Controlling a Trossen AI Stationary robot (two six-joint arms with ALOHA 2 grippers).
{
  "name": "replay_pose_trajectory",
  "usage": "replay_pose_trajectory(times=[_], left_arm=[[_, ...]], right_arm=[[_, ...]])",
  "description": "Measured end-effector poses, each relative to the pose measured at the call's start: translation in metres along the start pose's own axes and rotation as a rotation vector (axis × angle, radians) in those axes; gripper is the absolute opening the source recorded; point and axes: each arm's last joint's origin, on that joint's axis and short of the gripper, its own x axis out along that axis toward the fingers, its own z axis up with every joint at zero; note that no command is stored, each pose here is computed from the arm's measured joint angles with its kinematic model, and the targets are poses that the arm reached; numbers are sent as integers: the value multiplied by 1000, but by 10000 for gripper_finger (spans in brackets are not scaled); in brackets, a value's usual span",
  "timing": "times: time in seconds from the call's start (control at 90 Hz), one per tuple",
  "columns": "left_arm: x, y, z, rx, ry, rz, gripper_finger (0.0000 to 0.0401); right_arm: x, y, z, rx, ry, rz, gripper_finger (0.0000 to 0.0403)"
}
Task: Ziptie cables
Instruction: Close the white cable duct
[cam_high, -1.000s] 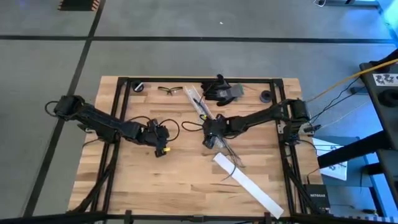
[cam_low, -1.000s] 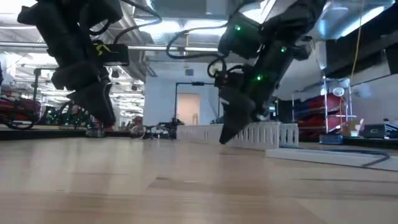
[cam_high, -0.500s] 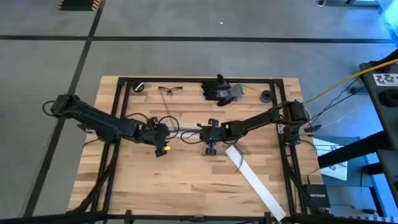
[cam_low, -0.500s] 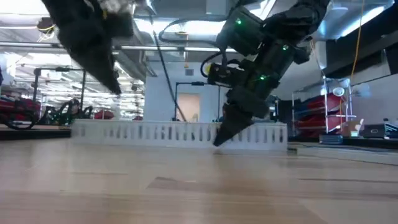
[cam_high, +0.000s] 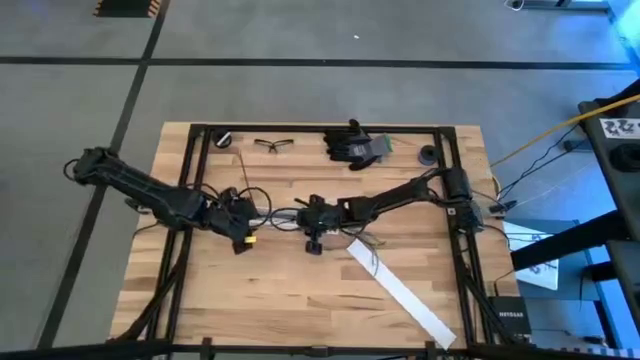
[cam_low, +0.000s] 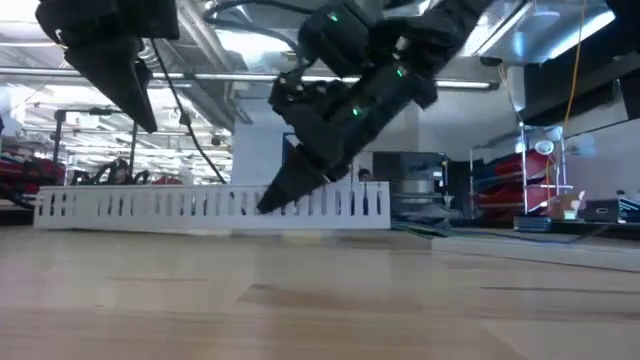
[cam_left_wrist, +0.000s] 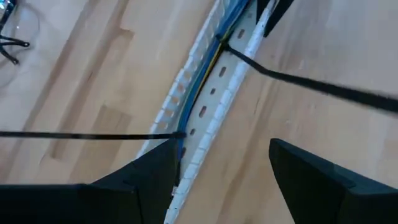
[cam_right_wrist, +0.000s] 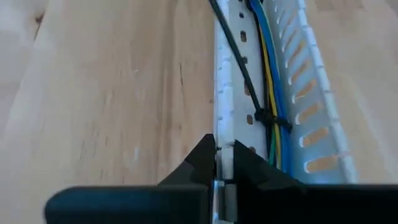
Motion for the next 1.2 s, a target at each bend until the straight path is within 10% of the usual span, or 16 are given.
replay_pose_trajectory(times=[0.244,0.5,0.889,1.2], left_arm=[[0,0,0,7,-8,9,237],[-2,-4,-3,27,-16,-1,237],[-3,-7,2,41,-94,23,237],[-3,-9,6,36,-130,8,237]], right_arm=[[-33,3,24,-39,158,-51,145],[-92,29,-6,47,287,-202,244],[-114,101,-137,216,258,-280,261],[-123,85,-141,267,234,-381,261]])
